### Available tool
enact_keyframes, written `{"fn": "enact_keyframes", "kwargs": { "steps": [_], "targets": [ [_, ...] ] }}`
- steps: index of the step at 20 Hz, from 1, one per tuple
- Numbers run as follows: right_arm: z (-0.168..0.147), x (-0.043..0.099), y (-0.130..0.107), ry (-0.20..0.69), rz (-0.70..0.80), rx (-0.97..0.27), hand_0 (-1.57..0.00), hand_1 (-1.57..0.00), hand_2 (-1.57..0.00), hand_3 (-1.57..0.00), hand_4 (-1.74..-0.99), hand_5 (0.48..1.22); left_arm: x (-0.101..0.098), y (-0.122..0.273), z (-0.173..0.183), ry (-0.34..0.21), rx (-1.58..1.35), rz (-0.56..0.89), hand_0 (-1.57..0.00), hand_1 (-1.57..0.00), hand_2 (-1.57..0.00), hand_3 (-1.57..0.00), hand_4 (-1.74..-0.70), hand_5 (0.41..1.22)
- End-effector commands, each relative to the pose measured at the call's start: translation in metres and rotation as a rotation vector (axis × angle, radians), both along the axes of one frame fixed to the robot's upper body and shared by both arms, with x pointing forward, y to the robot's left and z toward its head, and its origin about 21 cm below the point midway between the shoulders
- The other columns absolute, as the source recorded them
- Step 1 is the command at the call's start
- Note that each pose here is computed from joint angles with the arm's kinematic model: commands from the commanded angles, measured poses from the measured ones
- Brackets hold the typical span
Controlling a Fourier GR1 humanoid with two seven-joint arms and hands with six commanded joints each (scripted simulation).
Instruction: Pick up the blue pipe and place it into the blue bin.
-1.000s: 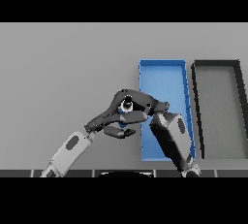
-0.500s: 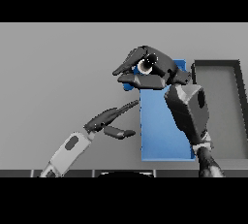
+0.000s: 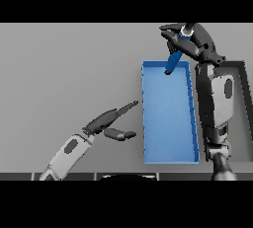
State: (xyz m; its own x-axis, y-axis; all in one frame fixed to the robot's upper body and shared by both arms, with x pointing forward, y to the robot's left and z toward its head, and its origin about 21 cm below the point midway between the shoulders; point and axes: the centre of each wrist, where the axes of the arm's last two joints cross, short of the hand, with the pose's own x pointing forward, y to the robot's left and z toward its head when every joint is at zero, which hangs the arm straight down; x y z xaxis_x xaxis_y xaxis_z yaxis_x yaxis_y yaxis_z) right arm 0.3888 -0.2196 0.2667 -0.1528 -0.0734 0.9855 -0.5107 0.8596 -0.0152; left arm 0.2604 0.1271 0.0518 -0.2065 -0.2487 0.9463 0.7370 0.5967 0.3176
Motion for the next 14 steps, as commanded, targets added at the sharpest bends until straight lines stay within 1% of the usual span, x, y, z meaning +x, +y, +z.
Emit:
{"fn": "enact_keyframes", "kwargs": {
  "steps": [1,3,4,6,8,10,11,12,13,14],
  "targets": [
    [-0.013,0.002,-0.009,0.029,-0.027,-0.001,-1.57,-1.57,-1.57,-1.57,-1.499,1.221,-0.002,0.002,-0.002,-0.003,0.003,0.001,0.0,0.0,0.0,0.0,-0.83,0.461],
    [-0.035,0.003,-0.022,0.111,-0.073,-0.01,-1.57,-1.57,-1.57,-1.57,-1.499,1.221,0.003,0.002,0.001,-0.004,0.006,0.0,0.0,0.0,0.0,0.0,-0.83,0.462],
    [-0.05,0.001,-0.026,0.161,-0.096,-0.029,-1.57,-1.57,-1.57,-1.57,-1.499,1.221,0.002,0.005,0.0,-0.005,0.004,-0.007,0.0,0.0,0.0,0.0,-0.83,0.463],
    [-0.074,-0.005,-0.03,0.258,-0.155,-0.052,-1.57,-1.57,-1.57,-1.57,-1.499,1.221,0.002,0.005,-0.002,0.0,0.017,-0.009,0.0,0.0,0.0,0.0,-0.83,0.466],
    [-0.097,-0.013,-0.042,0.332,-0.219,-0.064,-1.57,-1.57,-1.57,-1.57,-1.499,1.221,-0.001,0.006,-0.003,0.002,0.008,-0.011,0.0,0.0,0.0,0.0,-0.83,0.469],
    [-0.119,-0.017,-0.052,0.414,-0.295,-0.098,-1.57,-1.57,-1.57,-1.57,-1.499,1.221,-0.004,0.004,-0.004,0.003,-0.004,-0.013,0.0,0.0,0.0,0.0,-0.83,0.47],
    [-0.127,-0.02,-0.052,0.443,-0.303,-0.13,-1.57,-1.57,-1.57,-1.35,-1.548,1.221,-0.002,0.004,-0.003,0.002,0.002,-0.012,0.0,0.0,0.0,0.0,-0.83,0.47],
    [-0.135,-0.023,-0.048,0.476,-0.298,-0.135,-1.57,-1.57,-1.57,-1.08,-1.586,1.221,-0.002,0.003,-0.003,0.005,0.01,-0.008,0.0,0.0,0.0,0.0,-0.83,0.47],
    [-0.142,-0.028,-0.045,0.505,-0.297,-0.157,-1.57,-1.57,-1.57,-1.18,-1.569,1.221,-0.002,0.001,-0.001,0.001,0.006,-0.008,0.0,0.0,0.0,0.0,-0.83,0.471],
    [-0.151,-0.031,-0.048,0.543,-0.305,-0.176,-1.57,-1.57,-1.57,-1.04,-1.603,1.221,-0.004,0.002,-0.005,0.008,0.014,-0.006,0.0,0.0,0.0,0.0,-0.83,0.472]
  ]
}}
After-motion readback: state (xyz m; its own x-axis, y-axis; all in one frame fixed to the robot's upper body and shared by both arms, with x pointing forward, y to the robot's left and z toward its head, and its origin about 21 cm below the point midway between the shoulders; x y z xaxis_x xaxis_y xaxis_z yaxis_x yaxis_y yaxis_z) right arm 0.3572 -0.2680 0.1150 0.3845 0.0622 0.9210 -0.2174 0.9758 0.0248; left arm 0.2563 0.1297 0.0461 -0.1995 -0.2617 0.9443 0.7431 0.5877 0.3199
